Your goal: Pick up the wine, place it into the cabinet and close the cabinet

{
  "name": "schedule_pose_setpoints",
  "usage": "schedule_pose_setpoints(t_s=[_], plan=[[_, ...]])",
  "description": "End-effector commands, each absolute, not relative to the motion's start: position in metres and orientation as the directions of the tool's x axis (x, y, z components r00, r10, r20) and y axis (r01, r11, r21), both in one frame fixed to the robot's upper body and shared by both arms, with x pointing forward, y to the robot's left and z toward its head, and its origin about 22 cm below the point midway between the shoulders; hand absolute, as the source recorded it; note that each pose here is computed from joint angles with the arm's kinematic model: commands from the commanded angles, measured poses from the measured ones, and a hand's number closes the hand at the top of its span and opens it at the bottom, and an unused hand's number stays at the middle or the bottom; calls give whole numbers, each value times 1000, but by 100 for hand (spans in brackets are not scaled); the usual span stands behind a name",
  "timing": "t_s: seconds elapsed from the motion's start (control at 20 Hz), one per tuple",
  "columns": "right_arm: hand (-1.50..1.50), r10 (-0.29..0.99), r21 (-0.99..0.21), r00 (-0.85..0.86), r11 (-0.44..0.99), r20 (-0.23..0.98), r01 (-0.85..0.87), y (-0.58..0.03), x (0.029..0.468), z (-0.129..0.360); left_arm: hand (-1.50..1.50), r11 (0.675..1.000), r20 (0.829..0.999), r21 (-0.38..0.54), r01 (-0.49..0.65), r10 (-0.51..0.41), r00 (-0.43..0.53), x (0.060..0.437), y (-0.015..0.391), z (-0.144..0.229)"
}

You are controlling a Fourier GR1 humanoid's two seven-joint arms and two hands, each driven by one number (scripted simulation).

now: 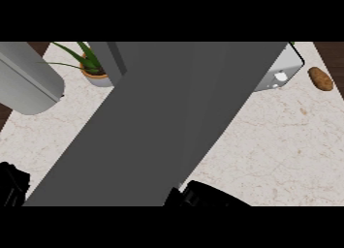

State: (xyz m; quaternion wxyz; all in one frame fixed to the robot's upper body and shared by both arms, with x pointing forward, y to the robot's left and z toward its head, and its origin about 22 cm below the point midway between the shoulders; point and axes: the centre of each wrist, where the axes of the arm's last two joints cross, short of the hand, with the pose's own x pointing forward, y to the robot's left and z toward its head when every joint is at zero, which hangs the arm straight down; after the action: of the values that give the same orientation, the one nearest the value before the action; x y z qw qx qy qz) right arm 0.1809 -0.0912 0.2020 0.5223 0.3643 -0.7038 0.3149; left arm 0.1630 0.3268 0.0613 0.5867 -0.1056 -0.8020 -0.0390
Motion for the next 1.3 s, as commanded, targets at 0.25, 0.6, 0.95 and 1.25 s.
schedule_pose_setpoints(t_s=[0.25,0.6,0.95,1.25], plan=[[150,-232,27,-122,552,965,-833,-39,232,242,150,974,948,-50,222,116,-297,164,340,68],[150,-273,88,-102,604,957,-792,-16,271,227,150,975,950,-76,209,134,-283,169,326,78],[150,-273,177,-6,640,962,-748,-32,299,207,150,976,948,-49,212,112,-297,157,354,66],[150,-255,169,-17,686,967,-707,-46,333,183,150,975,952,-42,218,105,-287,157,343,64]])
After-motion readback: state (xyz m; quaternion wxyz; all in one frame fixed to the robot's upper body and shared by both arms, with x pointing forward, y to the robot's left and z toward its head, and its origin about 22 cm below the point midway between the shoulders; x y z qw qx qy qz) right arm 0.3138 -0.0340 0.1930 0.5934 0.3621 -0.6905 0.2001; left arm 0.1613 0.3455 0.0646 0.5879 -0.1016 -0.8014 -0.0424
